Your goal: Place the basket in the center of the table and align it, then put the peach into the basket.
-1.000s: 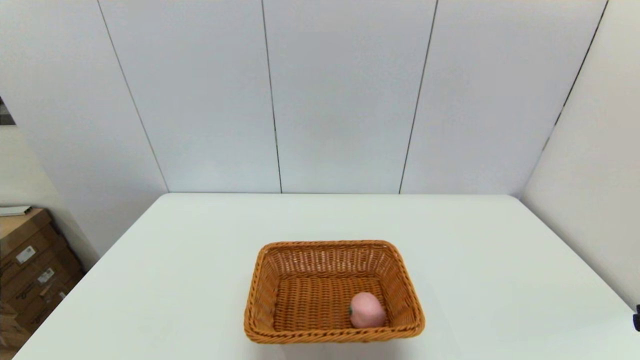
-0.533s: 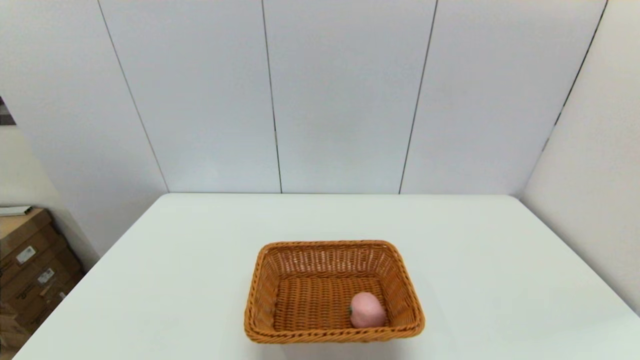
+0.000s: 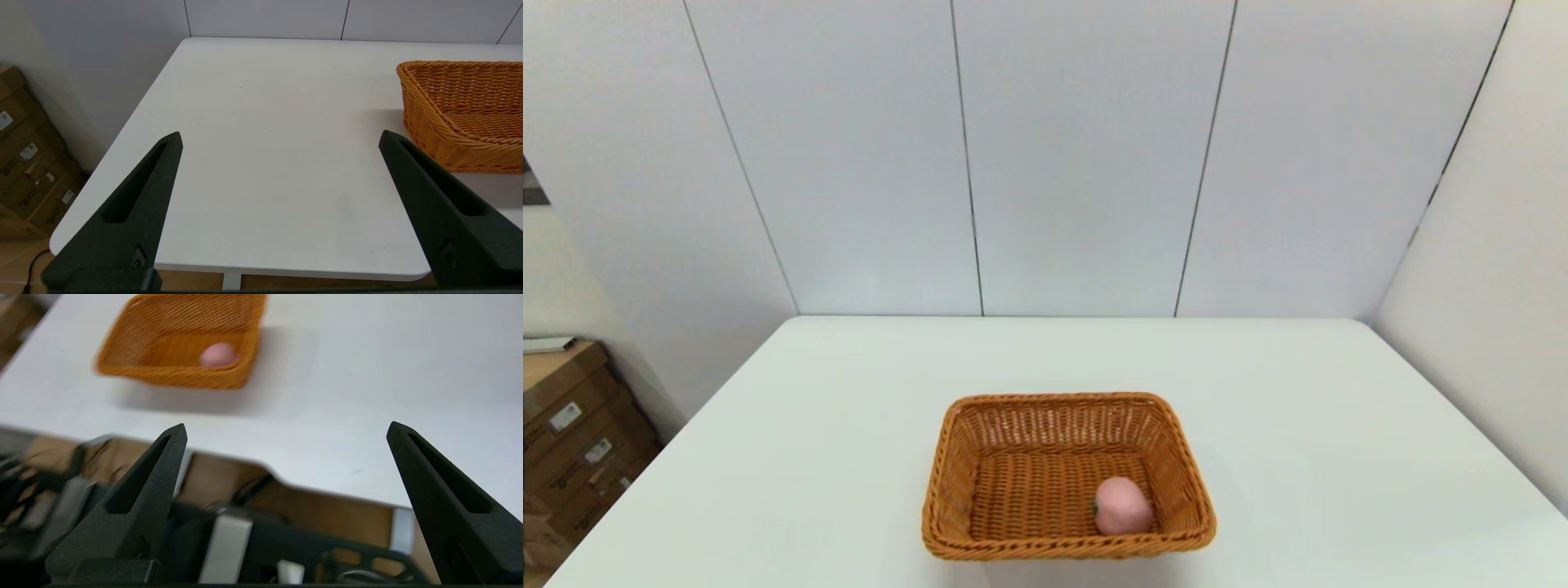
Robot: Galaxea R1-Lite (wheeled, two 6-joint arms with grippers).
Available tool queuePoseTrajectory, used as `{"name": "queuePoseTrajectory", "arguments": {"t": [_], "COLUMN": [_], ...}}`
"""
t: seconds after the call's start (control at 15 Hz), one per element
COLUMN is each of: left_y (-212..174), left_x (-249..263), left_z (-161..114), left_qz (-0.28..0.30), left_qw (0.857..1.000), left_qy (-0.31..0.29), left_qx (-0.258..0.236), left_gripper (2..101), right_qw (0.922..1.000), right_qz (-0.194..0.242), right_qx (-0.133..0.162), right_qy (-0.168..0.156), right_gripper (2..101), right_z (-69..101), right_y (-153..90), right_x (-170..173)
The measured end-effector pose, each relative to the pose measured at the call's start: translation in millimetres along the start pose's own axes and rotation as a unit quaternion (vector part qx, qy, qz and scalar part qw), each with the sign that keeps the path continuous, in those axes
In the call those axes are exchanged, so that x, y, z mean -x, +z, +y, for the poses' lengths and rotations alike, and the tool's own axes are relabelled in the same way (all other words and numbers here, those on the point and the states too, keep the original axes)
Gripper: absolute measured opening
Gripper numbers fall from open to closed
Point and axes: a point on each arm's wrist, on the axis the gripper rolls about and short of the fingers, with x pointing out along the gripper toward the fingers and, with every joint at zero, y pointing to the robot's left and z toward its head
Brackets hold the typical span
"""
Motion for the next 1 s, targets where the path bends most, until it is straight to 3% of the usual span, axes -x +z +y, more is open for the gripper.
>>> {"name": "queuePoseTrajectory", "arguments": {"t": [0.13,0.33,0.47,1.0], "left_y": [0,0,0,0], "left_x": [0,0,0,0], "left_z": [0,0,0,0], "left_qz": [0.000,0.000,0.000,0.000], "left_qw": [1.000,1.000,1.000,1.000], "left_qy": [0.000,0.000,0.001,0.001], "left_qx": [0.000,0.000,0.000,0.001], "left_gripper": [97.8,97.8,97.8,97.8], "right_qw": [0.9976,0.9871,0.9819,0.9755], "right_qz": [-0.050,-0.114,-0.134,-0.144], "right_qx": [0.018,0.056,0.080,0.107], "right_qy": [-0.044,-0.098,-0.107,-0.127], "right_gripper": [97.1,97.1,97.1,97.1], "right_z": [-6.7,-17.2,-21.4,-31.1], "right_y": [-12,-32,-49,-94], "right_x": [-11,-29,-34,-46]}}
